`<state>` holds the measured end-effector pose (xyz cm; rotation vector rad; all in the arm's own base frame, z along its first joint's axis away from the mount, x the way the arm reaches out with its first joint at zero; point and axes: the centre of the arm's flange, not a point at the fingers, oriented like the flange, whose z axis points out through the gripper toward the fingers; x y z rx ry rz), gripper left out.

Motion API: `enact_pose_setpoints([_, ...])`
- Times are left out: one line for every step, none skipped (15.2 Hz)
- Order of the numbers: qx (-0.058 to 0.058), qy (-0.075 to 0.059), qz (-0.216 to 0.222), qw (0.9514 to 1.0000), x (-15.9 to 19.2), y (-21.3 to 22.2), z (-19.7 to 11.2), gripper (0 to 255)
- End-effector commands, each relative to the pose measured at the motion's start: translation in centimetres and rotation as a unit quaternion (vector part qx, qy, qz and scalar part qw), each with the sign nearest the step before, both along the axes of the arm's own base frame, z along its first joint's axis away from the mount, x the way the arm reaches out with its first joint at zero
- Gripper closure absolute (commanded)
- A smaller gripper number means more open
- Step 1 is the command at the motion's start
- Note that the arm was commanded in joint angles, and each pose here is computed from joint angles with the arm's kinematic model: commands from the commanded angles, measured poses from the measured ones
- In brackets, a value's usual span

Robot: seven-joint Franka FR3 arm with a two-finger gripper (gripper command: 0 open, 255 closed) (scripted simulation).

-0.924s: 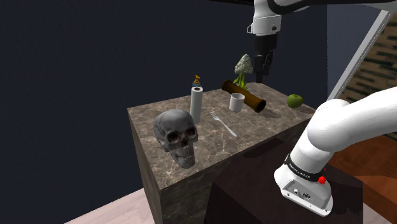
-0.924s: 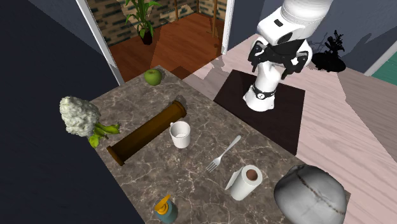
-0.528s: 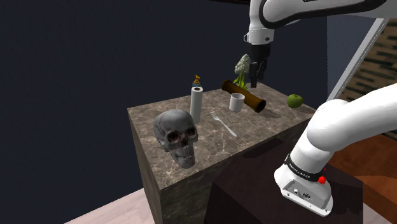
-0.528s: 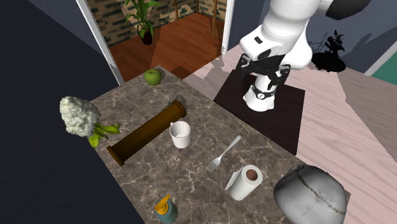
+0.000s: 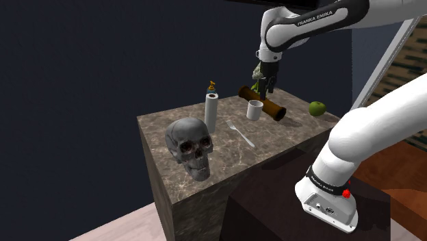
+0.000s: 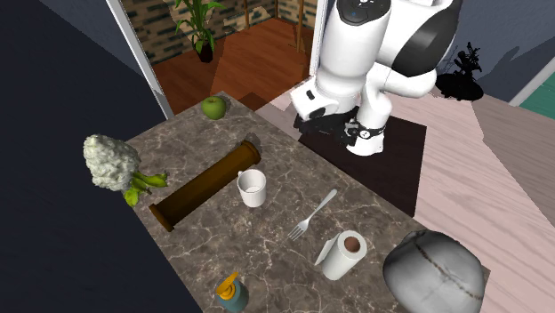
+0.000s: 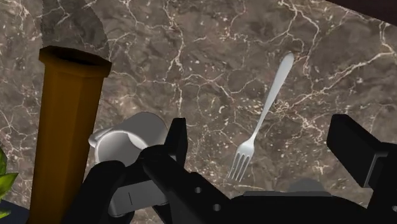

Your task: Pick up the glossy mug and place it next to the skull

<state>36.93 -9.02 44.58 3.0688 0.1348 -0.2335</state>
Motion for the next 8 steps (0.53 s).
enact_pose_setpoints([0.0,-0.006,-0.003,1.0,1.2,-1.6,-1.6,0])
enact_pose_setpoints([0.0,-0.009,-0.004,1.0,1.8,-2.3,-2.4,0])
enact_pose_setpoints([0.0,-0.012,-0.005,0.9999,2.4,-3.1,-3.3,0])
enact_pose_setpoints([0.0,-0.014,-0.007,0.9999,3.1,-3.8,-4.1,0])
enact_pose_setpoints([0.0,-0.017,-0.008,0.9998,3.7,-4.6,-4.9,0])
enact_pose_setpoints([0.0,-0.019,-0.009,0.9998,4.3,-5.3,-5.7,0])
enact_pose_setpoints([0.0,-0.022,-0.011,0.9997,4.9,-6.1,-6.6,0])
enact_pose_setpoints([0.0,-0.025,-0.012,0.9996,5.6,-6.9,-7.4,0])
